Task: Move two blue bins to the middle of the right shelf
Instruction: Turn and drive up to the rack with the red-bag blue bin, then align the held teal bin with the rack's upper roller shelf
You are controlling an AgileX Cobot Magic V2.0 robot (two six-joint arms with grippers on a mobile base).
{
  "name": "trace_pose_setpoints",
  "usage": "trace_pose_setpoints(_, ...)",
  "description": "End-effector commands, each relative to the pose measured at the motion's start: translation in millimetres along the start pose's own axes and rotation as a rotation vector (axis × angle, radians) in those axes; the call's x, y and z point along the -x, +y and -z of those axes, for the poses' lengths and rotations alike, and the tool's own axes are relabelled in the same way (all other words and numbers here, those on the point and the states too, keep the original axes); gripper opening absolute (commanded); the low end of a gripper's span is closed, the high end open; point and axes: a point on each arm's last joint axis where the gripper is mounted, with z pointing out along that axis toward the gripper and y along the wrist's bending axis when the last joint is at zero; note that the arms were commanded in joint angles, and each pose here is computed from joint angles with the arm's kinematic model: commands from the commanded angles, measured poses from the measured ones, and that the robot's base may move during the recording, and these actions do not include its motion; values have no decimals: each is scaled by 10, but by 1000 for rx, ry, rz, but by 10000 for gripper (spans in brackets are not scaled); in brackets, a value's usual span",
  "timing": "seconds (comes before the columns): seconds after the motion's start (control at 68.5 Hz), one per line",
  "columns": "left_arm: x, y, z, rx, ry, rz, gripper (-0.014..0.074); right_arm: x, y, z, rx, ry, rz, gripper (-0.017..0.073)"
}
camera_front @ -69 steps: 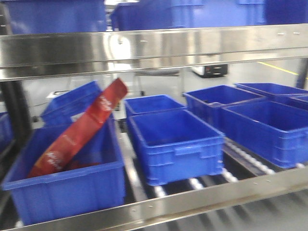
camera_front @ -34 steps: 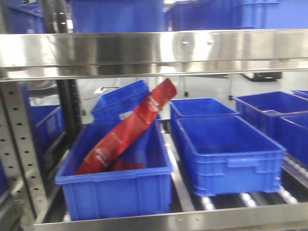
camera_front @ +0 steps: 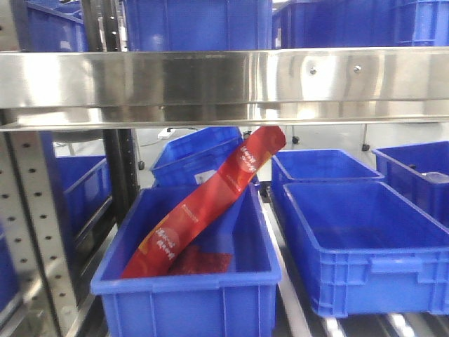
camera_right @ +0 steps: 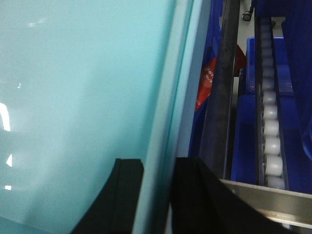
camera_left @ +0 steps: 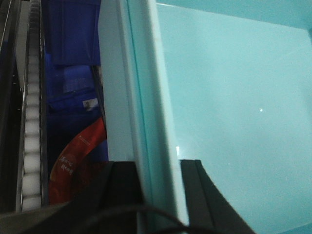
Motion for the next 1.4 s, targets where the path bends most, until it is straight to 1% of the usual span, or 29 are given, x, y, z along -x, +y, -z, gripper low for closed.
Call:
trace_pose_setpoints(0.0, 124, -118, 104, -91, -117, 42, -111, 103, 98, 89, 74, -101, -20, -154)
trace_pose_setpoints(1.386, 124, -118, 104, -91, -117, 42, -111, 103, 98, 89, 74, -101, -20, -154)
